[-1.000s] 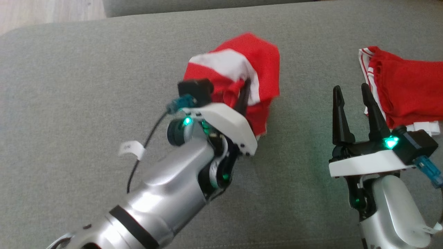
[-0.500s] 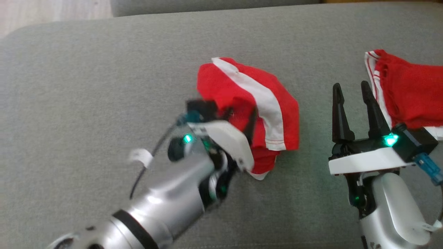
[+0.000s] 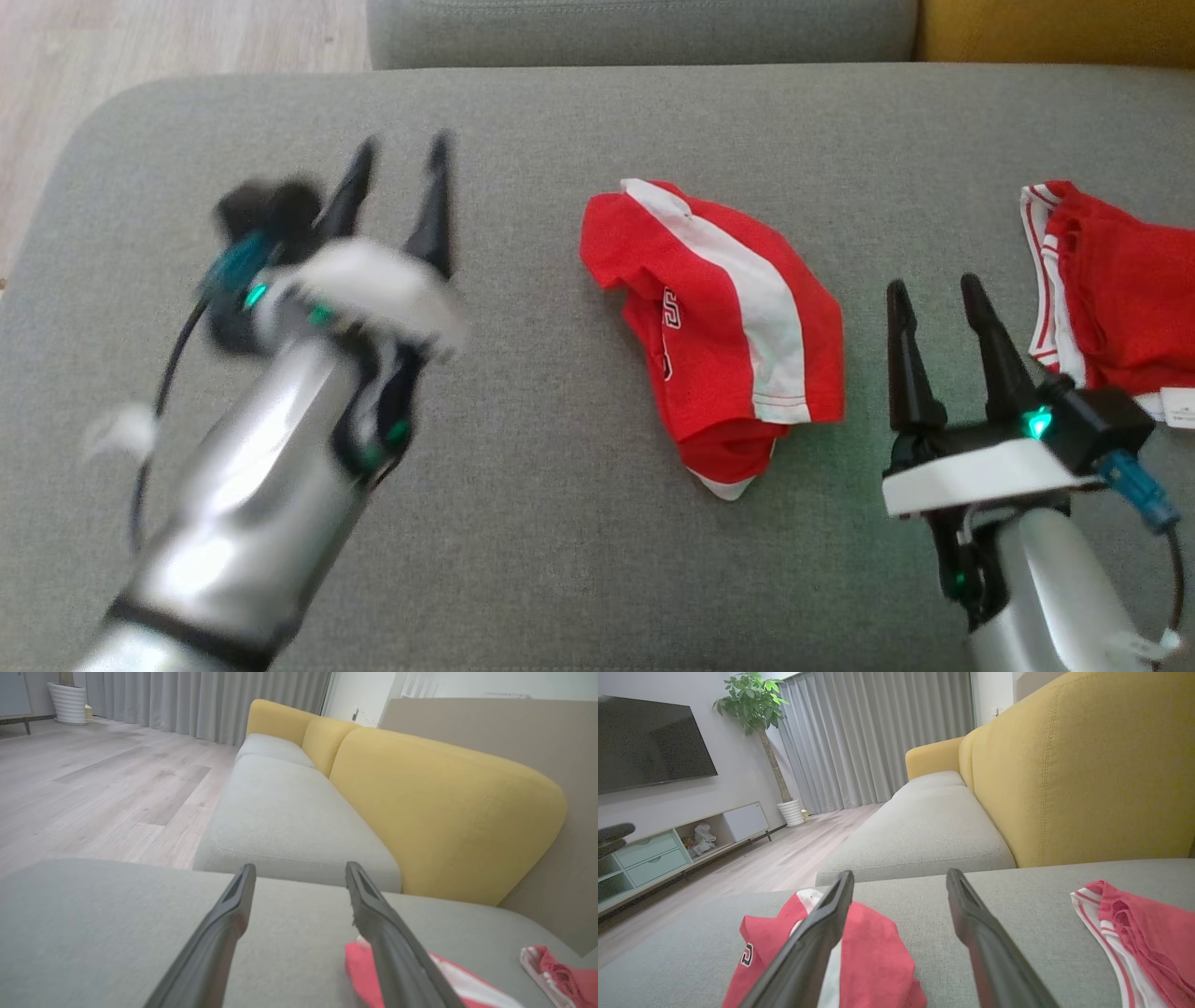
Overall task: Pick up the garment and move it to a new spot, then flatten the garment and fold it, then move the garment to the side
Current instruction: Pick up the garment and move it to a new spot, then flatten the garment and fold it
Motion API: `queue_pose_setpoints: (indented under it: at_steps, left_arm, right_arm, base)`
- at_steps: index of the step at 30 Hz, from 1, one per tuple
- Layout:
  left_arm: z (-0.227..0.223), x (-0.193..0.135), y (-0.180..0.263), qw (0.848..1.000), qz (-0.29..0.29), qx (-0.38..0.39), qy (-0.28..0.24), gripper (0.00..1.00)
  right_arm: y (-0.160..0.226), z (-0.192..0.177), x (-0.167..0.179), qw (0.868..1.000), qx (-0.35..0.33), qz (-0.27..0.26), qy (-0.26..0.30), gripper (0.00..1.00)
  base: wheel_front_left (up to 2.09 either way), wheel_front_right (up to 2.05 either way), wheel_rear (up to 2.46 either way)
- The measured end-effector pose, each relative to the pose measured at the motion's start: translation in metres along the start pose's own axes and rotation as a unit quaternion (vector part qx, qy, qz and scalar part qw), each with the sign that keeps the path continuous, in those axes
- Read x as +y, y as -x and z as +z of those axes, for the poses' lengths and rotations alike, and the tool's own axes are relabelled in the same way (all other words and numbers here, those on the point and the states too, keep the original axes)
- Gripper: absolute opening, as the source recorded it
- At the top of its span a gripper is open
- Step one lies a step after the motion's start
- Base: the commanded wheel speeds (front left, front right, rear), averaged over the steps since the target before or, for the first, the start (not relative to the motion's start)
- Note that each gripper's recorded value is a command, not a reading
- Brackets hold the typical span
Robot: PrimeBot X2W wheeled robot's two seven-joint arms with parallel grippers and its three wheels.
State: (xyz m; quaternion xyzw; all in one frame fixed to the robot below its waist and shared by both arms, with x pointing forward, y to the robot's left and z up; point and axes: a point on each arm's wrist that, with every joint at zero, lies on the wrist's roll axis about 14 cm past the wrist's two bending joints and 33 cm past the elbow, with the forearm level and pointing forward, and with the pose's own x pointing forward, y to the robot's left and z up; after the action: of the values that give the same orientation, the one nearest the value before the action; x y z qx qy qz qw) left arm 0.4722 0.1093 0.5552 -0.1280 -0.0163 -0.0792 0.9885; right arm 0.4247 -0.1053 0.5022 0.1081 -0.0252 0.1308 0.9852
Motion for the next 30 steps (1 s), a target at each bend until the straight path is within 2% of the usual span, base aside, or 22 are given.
queue_pose_setpoints:
  at_steps: [5, 10, 14, 23, 30]
  left_arm:
    - [-0.035, 0.047, 0.05, 0.998, 0.06, 0.025, 0.003, 1.0]
    - [-0.064, 0.079, 0.094, 0.99, 0.13, 0.046, 0.043, 1.0]
    - [-0.058, 0.077, 0.094, 0.99, 0.126, 0.029, 0.05, 1.0]
    - [-0.06, 0.08, 0.087, 0.99, 0.126, 0.02, 0.063, 1.0]
    - [-0.068, 0.088, 0.087, 0.988, 0.136, 0.03, 0.065, 1.0]
  right_arm:
    - [0.013, -0.015, 0.005, 1.0, 0.023, 0.004, -0.006, 1.0]
    - [0.02, -0.033, 0.016, 0.999, 0.05, 0.017, -0.012, 1.0]
    - [0.018, -0.039, 0.026, 0.997, 0.062, 0.033, -0.014, 1.0]
    - [0.007, -0.077, 0.038, 0.988, 0.145, 0.056, -0.014, 1.0]
    - [-0.013, -0.086, 0.051, 0.984, 0.158, 0.082, -0.016, 1.0]
  base:
    - [0.0, 0.0, 0.0]
    - [0.0, 0.0, 0.0]
    - [0.0, 0.0, 0.0]
    - [0.0, 0.0, 0.0]
    - [0.0, 0.0, 0.0]
